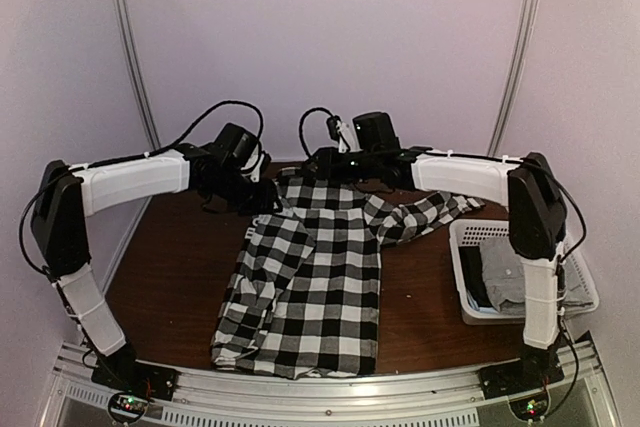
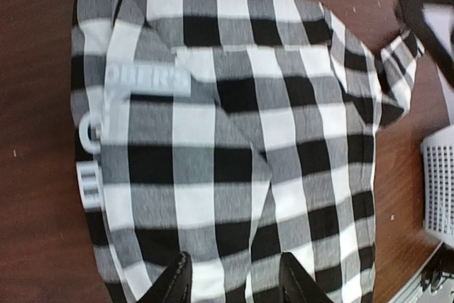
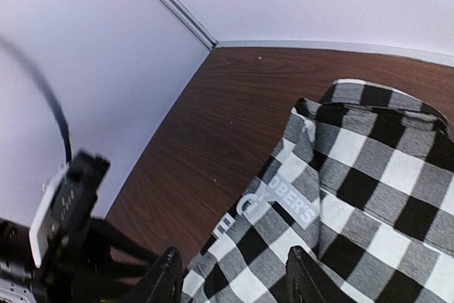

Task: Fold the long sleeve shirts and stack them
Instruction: Adjust the 1/3-folded shirt at the center of the board.

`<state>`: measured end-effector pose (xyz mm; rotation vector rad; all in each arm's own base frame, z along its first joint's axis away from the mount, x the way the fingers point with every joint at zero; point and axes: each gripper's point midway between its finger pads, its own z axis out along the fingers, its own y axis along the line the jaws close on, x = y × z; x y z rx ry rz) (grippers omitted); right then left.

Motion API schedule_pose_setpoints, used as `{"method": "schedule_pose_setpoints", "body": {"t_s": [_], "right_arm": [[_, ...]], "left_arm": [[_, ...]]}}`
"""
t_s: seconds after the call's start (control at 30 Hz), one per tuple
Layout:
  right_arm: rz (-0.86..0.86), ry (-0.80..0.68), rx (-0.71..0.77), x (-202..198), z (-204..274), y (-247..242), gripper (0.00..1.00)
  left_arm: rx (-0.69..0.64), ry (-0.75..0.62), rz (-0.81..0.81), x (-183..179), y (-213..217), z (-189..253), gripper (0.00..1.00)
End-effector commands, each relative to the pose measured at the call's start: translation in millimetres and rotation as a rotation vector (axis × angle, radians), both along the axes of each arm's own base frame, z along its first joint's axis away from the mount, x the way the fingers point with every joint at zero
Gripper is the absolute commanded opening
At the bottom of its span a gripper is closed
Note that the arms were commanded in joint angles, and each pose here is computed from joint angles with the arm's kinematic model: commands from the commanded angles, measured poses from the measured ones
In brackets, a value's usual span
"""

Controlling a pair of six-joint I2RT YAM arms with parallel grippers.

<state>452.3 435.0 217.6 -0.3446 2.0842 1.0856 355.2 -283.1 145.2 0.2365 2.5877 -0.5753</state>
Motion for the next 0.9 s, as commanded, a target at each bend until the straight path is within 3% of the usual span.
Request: {"method": "schedule_pose_setpoints", "body": {"t_s": [0.0, 0.37, 0.57, 0.87], "right_arm": [[-0.101, 0.034, -0.165, -4, -43, -51, 0.51], [-0.165, 0.086, -0.334, -34, -82, -112, 0.47], [-0.152, 0.103, -0.352, -44, -90, -117, 0.44], [-0.14, 0.109, -0.406, -51, -96, -125, 0.41]], "left_arm": [[-0.052, -0.157, 0.028, 80, -7, 18, 0.42], [-0.072, -0.221, 0.082, 181, -15, -36, 0.41], [-0.086, -0.159, 0.127, 202, -8, -81, 0.41], [-0.031, -0.087, 0.233, 230, 36, -128, 0.41]]}}
